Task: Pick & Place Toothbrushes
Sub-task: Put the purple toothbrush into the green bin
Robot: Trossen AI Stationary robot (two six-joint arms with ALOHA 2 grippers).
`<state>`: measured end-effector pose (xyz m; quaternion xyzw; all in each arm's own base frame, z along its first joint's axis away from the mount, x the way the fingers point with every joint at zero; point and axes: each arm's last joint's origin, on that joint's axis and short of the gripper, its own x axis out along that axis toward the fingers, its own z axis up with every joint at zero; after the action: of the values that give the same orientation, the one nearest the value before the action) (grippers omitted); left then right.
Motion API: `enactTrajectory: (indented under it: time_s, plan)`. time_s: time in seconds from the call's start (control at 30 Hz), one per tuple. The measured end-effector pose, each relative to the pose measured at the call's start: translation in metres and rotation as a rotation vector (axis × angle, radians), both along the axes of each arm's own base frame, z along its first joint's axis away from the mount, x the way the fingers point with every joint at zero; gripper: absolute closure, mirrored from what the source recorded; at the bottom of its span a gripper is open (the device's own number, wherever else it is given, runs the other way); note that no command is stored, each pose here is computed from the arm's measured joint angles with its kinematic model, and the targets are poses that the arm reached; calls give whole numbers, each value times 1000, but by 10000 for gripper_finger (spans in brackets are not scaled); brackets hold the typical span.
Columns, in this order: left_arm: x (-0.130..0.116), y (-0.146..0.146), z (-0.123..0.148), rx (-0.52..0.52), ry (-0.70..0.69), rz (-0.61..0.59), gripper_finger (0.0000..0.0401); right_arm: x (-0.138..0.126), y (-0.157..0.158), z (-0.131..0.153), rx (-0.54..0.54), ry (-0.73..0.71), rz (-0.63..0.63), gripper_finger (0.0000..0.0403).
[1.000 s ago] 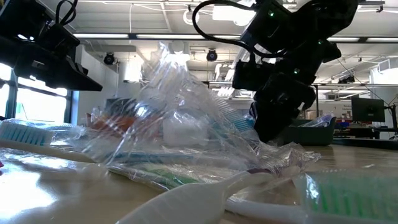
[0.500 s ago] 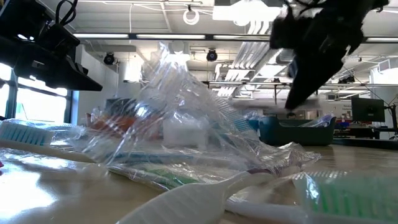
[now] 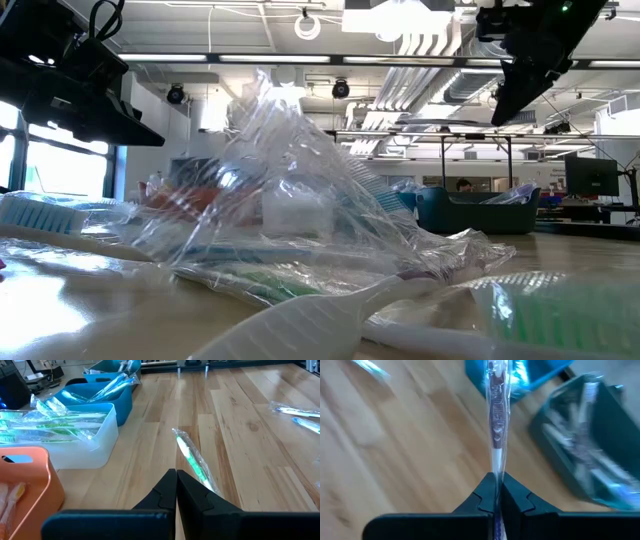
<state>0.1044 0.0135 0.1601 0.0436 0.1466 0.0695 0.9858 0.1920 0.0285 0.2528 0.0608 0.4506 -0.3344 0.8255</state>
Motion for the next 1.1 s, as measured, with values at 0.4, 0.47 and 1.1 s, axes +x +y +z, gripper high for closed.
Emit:
enactTrajectory:
  time_s: [0.4,0.47,1.1]
  plan:
    - [0,0,0,0,0,0,395,-14,-56,23,-94,383,12,399]
    - [0,0,0,0,0,0,395,-16,-65,23,-96,434,22,399]
    - [0,0,0,0,0,0,395,-17,-148,-11,28,910,155,399]
